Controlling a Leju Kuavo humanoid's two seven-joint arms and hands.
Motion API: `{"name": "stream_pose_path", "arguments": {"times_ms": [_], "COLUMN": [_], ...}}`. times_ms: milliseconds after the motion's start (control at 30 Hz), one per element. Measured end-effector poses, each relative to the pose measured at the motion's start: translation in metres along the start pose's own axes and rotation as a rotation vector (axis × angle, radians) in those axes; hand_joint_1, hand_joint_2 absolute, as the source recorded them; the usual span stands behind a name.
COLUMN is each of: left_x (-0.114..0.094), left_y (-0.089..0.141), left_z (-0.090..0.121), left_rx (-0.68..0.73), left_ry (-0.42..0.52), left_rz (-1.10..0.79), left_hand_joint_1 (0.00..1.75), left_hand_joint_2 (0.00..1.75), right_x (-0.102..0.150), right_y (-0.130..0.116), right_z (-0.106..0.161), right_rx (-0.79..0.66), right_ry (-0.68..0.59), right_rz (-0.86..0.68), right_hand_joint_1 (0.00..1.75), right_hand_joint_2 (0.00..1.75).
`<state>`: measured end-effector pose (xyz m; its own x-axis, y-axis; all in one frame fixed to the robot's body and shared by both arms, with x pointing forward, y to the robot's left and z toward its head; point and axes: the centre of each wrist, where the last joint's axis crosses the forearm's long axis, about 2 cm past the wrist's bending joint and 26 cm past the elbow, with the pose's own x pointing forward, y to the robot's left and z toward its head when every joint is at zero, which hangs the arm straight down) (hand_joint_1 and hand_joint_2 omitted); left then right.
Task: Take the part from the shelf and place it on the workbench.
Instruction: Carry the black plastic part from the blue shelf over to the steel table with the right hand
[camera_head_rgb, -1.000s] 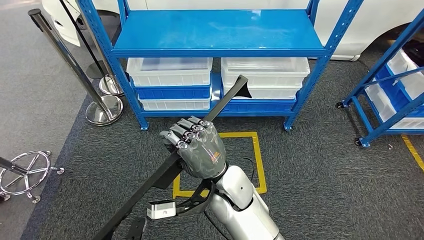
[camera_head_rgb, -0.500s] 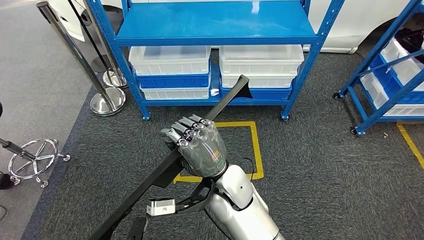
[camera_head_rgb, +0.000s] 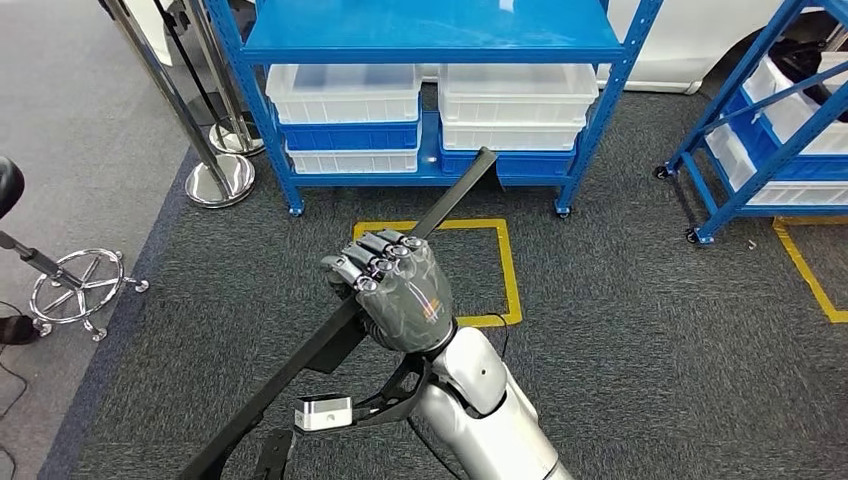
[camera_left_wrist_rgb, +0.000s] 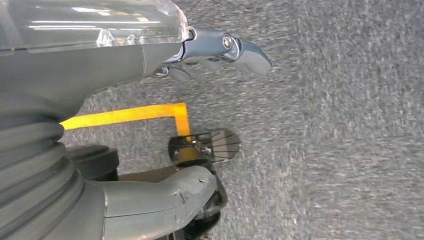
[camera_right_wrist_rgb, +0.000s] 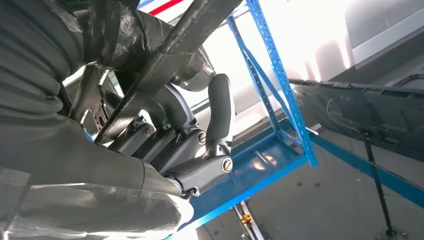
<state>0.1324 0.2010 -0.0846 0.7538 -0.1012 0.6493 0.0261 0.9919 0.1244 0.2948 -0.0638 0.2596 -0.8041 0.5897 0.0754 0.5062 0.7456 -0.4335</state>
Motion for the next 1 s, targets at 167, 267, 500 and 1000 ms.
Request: {"name": "stream_pose_path", "arguments": {"times_ms": [167, 267, 500, 1000], "left_x": [-0.003, -0.0045, -0.0025, 0.0018], "left_y": [-0.0002, -0.0003, 0.0005, 0.0], "left_z": [0.0014, 0.0021, 0.0009, -0.0008], "left_rx": [-0.001, -0.001, 0.001, -0.004], "left_ry": [0.006, 0.009, 0.005, -0.014], "left_rz": [-0.001, -0.001, -0.001, -0.007], "left_hand_joint_1": [0.0, 0.0, 0.0, 0.0], "left_hand_joint_2": [1.75, 1.75, 1.75, 1.75], "right_x": [0.0003, 0.0006, 0.001, -0.001], "right_y": [0.0004, 0.0007, 0.0009, 0.0017], "right_z": [-0.0009, -0.0011, -0.001, -0.0026], "right_rx": [-0.002, -0.001, -0.001, -0.016], "right_ry": [0.0, 0.0, 0.001, -0.007], "right_rz": [-0.004, -0.005, -0.006, -0.032], "right_hand_joint_1": [1.75, 1.75, 1.75, 1.75], "right_hand_joint_2": [1.75, 1.75, 1.75, 1.75]}}
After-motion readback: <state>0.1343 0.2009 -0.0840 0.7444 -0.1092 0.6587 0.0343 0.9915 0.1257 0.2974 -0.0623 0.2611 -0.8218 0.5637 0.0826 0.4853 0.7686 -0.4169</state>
